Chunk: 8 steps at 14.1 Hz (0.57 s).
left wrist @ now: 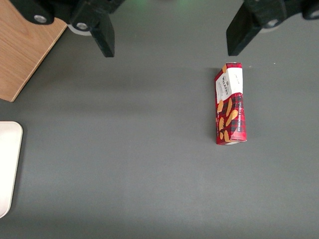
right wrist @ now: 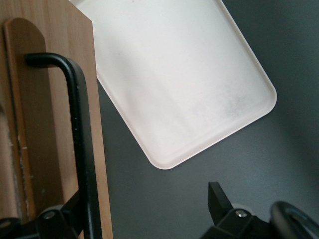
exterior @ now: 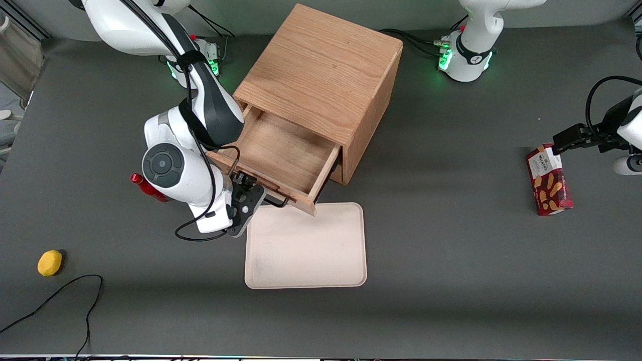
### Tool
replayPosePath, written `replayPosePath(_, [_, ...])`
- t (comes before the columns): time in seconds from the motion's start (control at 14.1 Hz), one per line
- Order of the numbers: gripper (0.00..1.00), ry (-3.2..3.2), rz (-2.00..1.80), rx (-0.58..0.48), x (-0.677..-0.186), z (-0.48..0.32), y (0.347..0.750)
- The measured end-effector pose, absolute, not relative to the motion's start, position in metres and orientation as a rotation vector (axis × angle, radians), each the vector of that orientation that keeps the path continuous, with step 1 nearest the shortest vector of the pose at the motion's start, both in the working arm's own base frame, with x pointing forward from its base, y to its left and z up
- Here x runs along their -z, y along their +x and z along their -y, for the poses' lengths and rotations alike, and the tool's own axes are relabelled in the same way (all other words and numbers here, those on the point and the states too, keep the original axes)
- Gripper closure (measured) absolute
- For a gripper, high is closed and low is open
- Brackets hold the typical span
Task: Open upper drawer
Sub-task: 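Pull the upper drawer outward from the cabinet with the right gripper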
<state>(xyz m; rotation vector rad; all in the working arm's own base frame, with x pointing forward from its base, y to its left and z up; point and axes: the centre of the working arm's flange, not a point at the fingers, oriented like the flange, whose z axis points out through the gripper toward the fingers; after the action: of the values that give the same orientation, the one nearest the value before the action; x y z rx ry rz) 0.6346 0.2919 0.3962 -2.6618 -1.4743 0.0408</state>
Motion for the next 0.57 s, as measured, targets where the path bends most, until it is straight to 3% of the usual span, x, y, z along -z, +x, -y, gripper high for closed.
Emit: replayPosePath(0.57, [0.0,-2.67,1.47,-0.025,-0.394,-0.293,0.65])
